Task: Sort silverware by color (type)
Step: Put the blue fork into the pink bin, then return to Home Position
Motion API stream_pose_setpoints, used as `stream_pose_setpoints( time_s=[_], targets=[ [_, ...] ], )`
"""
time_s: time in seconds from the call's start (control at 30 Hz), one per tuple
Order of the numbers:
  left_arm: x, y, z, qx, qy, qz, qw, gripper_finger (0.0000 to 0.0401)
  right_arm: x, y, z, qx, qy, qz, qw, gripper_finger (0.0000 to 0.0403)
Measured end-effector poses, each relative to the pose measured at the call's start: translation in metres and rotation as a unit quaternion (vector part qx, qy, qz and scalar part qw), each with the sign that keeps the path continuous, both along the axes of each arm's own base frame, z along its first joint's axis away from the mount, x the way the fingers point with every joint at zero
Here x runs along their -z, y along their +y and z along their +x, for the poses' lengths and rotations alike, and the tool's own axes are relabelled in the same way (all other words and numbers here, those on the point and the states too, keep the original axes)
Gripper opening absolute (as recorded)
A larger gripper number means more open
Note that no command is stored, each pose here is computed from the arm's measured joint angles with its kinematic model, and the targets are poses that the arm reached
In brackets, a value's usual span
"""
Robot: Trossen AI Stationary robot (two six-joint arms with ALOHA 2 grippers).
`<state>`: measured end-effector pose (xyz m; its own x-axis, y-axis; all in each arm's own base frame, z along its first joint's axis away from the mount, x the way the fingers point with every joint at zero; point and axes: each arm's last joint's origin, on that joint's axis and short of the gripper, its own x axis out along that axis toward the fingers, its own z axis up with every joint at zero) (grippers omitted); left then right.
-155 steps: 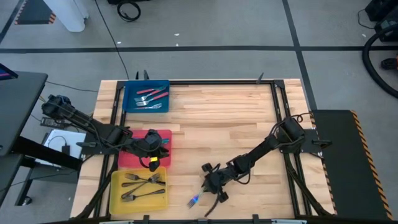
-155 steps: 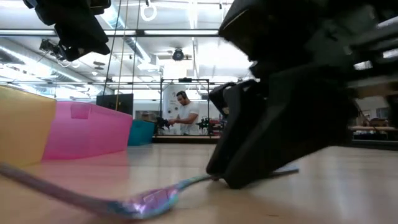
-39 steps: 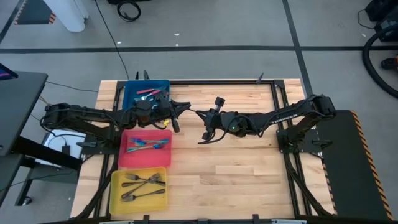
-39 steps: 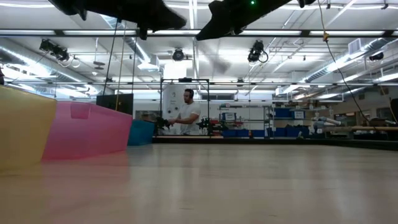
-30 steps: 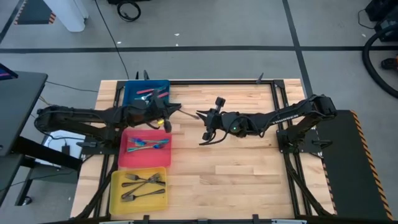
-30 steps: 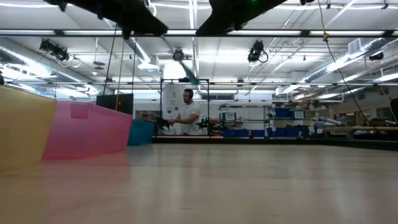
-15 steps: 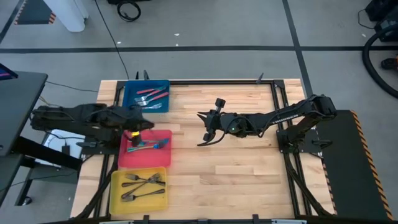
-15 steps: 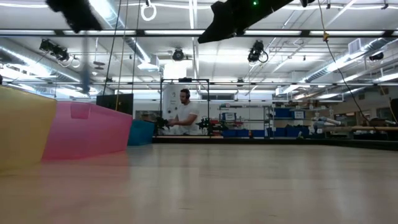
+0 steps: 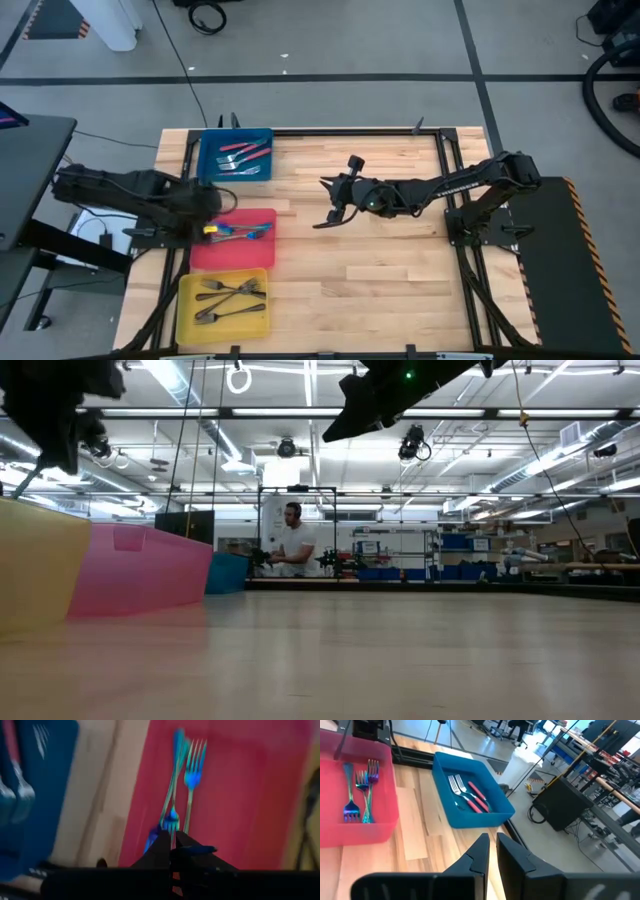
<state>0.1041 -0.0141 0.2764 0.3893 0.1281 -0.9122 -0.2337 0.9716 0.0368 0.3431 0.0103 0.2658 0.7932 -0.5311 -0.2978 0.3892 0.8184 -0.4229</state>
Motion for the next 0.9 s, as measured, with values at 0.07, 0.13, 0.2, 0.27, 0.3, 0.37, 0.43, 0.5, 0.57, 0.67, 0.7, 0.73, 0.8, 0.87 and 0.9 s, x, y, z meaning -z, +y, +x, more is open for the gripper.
stream_pose_setpoints(
  time_s=[0.07, 0.13, 0.2, 0.27, 0.3, 0.37, 0.43, 0.5, 0.57, 0.67, 0.7, 0.73, 0.8, 0.87, 0.9],
  targets=[
    [0.015, -0.001, 0.004, -0.005, 0.028, -0.006, 1.000, 0.0015, 0.000, -0.001, 0.000, 0.002, 0.002, 0.000, 1.000, 0.0043],
    [0.028, -0.002, 0.008, -0.011, 0.050, -0.006, 0.999, 0.0014, 0.001, -0.002, 0.000, 0.003, 0.004, 0.000, 1.000, 0.0043],
    [0.038, -0.003, 0.014, -0.018, 0.053, -0.005, 0.998, 0.0014, 0.001, -0.004, 0.000, 0.005, 0.005, 0.000, 1.000, 0.0043],
    [0.046, -0.004, 0.020, -0.026, 0.055, -0.006, 0.998, 0.0017, 0.001, -0.005, 0.000, 0.007, 0.006, 0.000, 1.000, 0.0043],
    [0.048, -0.005, 0.023, -0.027, 0.049, -0.009, 0.998, 0.0021, 0.001, -0.005, 0.000, 0.007, 0.006, 0.000, 1.000, 0.0043],
    [0.050, -0.006, 0.028, -0.023, 0.042, -0.019, 0.999, 0.0031, 0.001, -0.006, 0.000, 0.007, 0.007, 0.000, 1.000, 0.0043],
    [0.051, -0.008, 0.034, -0.013, 0.023, -0.033, 0.999, 0.0042, 0.001, -0.006, 0.000, 0.006, 0.008, 0.001, 1.000, 0.0043],
    [0.048, -0.010, 0.039, 0.007, -0.005, -0.042, 0.999, 0.0054, 0.001, -0.007, 0.000, 0.007, 0.009, 0.001, 1.000, 0.0043],
    [0.048, -0.011, 0.043, 0.030, -0.014, -0.046, 0.998, 0.0066, 0.002, -0.008, -0.001, 0.008, 0.011, 0.001, 1.000, 0.0043],
    [0.047, -0.012, 0.045, 0.034, -0.025, -0.050, 0.998, 0.0087, 0.002, -0.009, -0.001, 0.010, 0.014, 0.001, 1.000, 0.0043],
    [0.047, -0.012, 0.045, 0.033, -0.027, -0.050, 0.998, 0.0094, 0.003, -0.010, -0.001, 0.012, 0.014, 0.003, 1.000, 0.0043],
    [0.047, -0.012, 0.045, 0.033, -0.026, -0.050, 0.998, 0.0102, 0.003, -0.010, -0.001, 0.014, 0.013, 0.006, 1.000, 0.0043],
    [0.046, -0.012, 0.046, 0.032, -0.031, -0.049, 0.998, 0.0113, 0.003, -0.012, -0.001, 0.020, 0.010, 0.015, 1.000, 0.0043],
    [0.046, -0.012, 0.046, 0.032, -0.034, -0.049, 0.998, 0.0120, 0.005, -0.014, -0.002, 0.025, 0.015, 0.019, 0.999, 0.0043],
    [0.046, -0.012, 0.047, 0.029, -0.036, -0.050, 0.998, 0.0122, 0.006, -0.015, -0.002, 0.027, 0.020, 0.019, 0.999, 0.0043]
  ],
)
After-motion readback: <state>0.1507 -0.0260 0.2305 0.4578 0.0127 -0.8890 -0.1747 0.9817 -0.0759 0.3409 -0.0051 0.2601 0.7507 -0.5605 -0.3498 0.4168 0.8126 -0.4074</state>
